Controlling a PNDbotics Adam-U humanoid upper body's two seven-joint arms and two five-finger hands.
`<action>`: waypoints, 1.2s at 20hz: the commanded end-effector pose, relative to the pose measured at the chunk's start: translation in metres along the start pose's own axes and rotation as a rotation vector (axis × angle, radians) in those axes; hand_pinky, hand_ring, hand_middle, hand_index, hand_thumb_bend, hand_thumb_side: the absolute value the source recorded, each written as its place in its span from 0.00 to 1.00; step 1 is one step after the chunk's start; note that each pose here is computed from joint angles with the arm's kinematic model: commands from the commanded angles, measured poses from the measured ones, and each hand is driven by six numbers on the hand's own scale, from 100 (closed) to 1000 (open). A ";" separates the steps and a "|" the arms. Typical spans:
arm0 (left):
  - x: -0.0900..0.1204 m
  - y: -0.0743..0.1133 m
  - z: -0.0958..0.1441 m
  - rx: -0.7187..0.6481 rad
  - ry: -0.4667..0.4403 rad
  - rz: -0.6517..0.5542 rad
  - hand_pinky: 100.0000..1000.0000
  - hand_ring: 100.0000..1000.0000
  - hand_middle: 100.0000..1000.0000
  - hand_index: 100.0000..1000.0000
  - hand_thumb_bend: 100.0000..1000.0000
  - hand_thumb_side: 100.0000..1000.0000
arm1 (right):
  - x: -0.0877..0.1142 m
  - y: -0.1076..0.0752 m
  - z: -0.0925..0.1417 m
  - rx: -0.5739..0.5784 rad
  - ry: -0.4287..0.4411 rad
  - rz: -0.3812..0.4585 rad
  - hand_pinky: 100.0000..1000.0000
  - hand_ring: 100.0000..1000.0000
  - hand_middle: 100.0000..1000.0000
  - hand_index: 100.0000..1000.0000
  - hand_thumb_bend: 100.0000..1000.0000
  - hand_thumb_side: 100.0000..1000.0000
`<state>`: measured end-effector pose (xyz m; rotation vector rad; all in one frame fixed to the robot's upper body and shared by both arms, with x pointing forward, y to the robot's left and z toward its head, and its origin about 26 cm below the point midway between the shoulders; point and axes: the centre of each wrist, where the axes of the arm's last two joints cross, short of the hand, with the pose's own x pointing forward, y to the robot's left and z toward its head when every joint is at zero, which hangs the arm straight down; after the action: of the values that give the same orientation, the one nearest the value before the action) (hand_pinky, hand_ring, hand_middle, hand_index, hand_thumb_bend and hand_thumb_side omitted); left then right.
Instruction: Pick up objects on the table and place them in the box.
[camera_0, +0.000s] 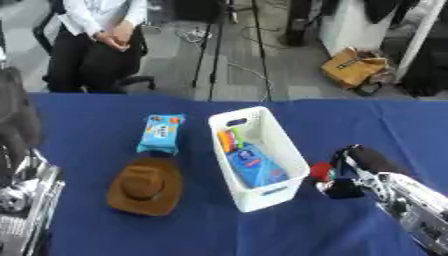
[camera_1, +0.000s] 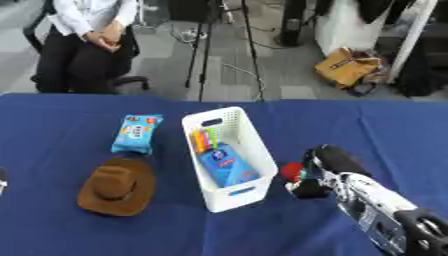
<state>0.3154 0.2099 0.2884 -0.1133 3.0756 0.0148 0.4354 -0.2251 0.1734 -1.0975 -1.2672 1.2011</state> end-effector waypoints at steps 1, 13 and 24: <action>0.003 0.002 -0.007 -0.001 -0.026 -0.003 0.89 0.94 0.87 0.98 0.00 1.00 | -0.006 -0.022 0.001 -0.051 0.010 0.006 0.83 0.81 0.46 0.58 0.29 0.46; 0.003 0.002 -0.007 -0.001 -0.022 -0.004 0.89 0.94 0.87 0.98 0.00 1.00 | -0.004 -0.034 0.004 -0.080 0.010 0.015 0.83 0.80 0.44 0.56 0.28 0.47; 0.003 0.002 -0.007 -0.003 -0.022 -0.004 0.89 0.94 0.87 0.98 0.00 1.00 | -0.001 -0.043 0.007 -0.106 0.006 0.013 0.83 0.80 0.43 0.55 0.26 0.47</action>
<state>0.3154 0.2099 0.2883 -0.1151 3.0783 0.0178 0.4301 -0.2232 0.1953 -1.1384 -1.3033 1.1798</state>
